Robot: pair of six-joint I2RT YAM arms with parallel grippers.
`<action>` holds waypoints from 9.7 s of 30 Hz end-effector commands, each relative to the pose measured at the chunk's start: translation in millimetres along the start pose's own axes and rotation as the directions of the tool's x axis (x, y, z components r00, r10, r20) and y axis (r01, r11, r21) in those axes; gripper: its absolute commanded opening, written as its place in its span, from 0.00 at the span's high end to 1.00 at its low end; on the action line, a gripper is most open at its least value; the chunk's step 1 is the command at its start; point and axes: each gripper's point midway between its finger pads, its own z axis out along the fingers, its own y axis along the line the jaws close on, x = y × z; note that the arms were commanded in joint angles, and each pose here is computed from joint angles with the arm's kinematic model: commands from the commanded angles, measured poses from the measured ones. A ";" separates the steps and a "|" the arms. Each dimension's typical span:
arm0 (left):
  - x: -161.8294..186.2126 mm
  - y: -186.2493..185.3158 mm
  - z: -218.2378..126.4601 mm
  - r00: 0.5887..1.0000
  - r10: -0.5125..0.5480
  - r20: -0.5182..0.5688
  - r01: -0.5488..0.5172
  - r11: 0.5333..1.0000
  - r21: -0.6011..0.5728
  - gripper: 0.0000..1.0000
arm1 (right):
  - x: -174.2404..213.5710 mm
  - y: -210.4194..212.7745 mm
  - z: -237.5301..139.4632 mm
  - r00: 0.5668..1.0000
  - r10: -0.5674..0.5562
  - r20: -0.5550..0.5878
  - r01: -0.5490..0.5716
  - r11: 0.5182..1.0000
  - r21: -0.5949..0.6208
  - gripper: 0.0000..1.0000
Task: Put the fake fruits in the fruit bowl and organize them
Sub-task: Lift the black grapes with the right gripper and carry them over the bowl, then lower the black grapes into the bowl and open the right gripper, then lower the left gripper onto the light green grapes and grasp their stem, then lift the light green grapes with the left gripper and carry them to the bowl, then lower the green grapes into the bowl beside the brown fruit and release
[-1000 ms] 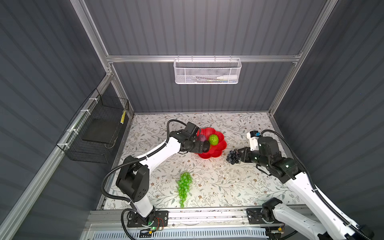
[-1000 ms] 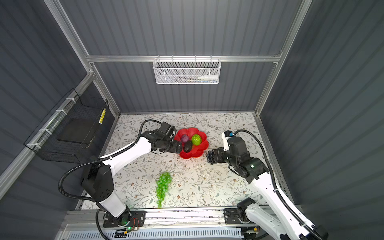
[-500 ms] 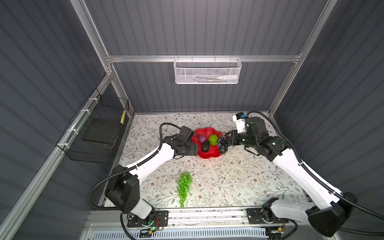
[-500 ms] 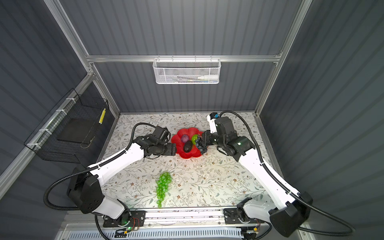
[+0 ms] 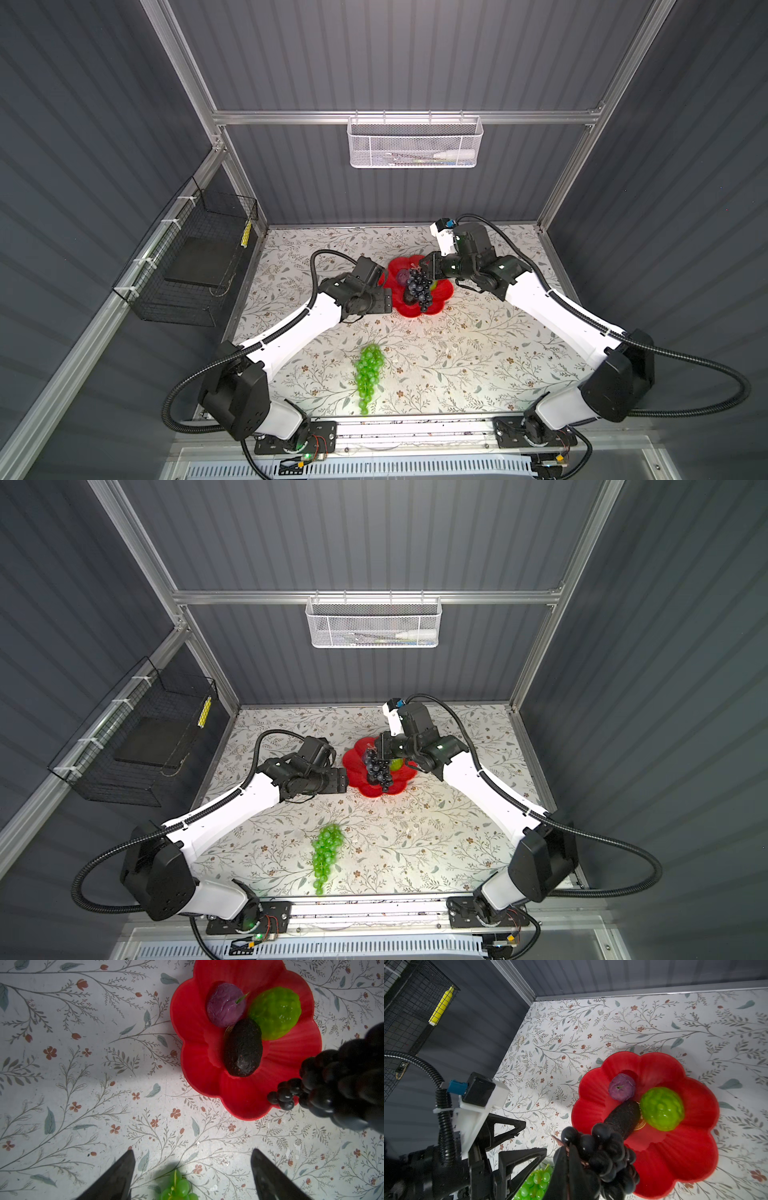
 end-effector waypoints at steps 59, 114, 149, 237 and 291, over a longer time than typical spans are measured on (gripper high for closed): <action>-3.8 4.5 8.9 1.000 -0.027 0.001 0.027 0.999 -0.030 0.12 | 52.2 -154.1 67.8 0.982 0.143 -0.121 -0.126 0.982 0.139 1.00; 125.1 30.6 26.9 0.895 -0.054 -0.443 0.055 0.998 -0.011 0.67 | 47.9 -126.6 15.0 0.993 0.112 0.038 -0.116 0.983 0.139 0.32; 100.3 21.3 -6.0 0.926 0.033 -0.376 -0.015 0.999 0.049 0.99 | 52.9 -119.1 14.9 0.992 0.117 0.038 -0.121 0.985 0.121 0.32; -70.0 -43.1 29.1 0.993 0.066 -0.098 -0.017 0.903 0.430 1.00 | 115.9 -71.2 84.0 0.990 0.037 -0.133 -0.042 0.998 -0.041 0.57; -119.5 -85.8 127.2 0.985 0.139 -0.099 -0.052 0.798 0.600 0.95 | 102.0 -83.1 65.3 0.997 0.029 -0.066 -0.028 0.999 0.025 0.49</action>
